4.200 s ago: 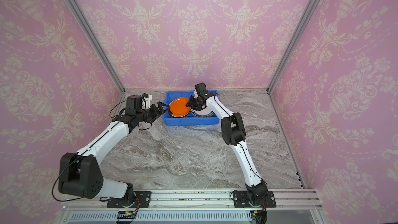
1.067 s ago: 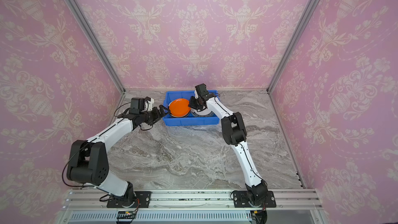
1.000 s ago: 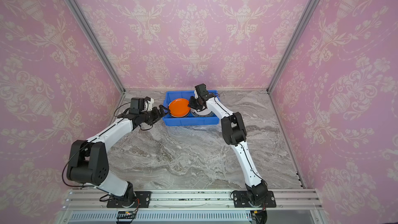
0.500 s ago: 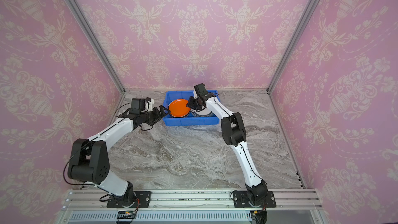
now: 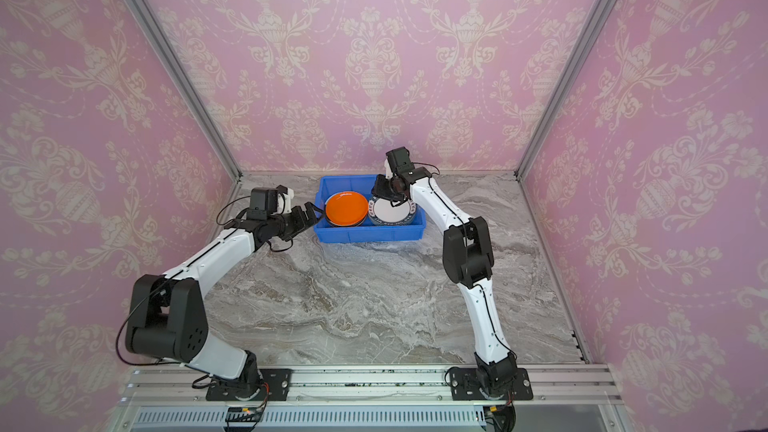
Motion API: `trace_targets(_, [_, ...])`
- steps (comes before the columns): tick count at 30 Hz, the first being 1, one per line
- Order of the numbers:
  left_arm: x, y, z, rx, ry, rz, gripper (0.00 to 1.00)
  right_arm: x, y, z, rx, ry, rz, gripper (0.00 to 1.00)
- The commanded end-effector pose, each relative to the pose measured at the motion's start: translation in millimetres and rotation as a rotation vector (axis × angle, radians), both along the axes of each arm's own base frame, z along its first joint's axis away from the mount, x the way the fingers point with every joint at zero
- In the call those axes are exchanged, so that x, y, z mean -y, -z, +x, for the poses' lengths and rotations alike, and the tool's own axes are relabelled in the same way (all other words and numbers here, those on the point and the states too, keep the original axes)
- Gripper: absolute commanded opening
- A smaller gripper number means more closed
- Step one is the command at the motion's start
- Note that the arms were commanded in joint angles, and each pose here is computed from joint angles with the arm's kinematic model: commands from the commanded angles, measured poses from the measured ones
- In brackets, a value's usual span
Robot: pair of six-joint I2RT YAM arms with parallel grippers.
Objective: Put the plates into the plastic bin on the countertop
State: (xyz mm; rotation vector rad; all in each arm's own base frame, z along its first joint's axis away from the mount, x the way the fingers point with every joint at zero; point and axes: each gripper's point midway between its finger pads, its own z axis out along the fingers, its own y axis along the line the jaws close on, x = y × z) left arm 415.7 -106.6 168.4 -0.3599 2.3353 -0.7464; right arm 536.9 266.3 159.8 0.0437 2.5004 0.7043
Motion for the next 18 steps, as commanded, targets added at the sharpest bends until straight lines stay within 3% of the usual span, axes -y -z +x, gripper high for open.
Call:
trace_targets(1, [-32.3,-26.7,-3.8,0.139,-0.088,0.223,0.99,28.2,-37.1,-25.8,0.093,-0.022,-0.083,0.46])
trace_targets(2, [-39.5,-30.7,-5.4,0.17,-0.113,0.261,0.99,37.1,-45.4,-34.4,0.122,-0.019,-0.087,0.56])
trace_targets(3, [-46.9,-35.2,-6.3,0.202,-0.141,0.293,0.99,46.4,-52.0,-43.9,0.151,-0.019,-0.098,0.91])
trace_targets(4, [-52.2,-36.9,-7.2,0.228,-0.16,0.317,0.99,54.4,-53.6,-53.0,0.168,-0.018,-0.118,0.99])
trace_targets(9, [-74.4,-51.9,-17.0,0.451,-0.237,0.45,0.99,107.5,-65.0,-94.9,0.25,0.041,-0.212,1.0])
trace_targets(12, [-95.5,-41.7,-32.8,0.543,-0.278,0.616,0.99,142.4,-68.9,-107.2,0.314,0.111,-0.302,1.0])
trace_targets(15, [-137.7,-18.0,-45.8,0.492,-0.379,0.842,0.99,171.8,-61.0,-113.8,0.333,0.168,-0.44,1.0])
trace_targets(18, [-160.2,22.8,-49.9,0.382,-0.389,0.795,0.99,186.8,-43.6,-114.3,0.296,0.209,-0.5,1.0])
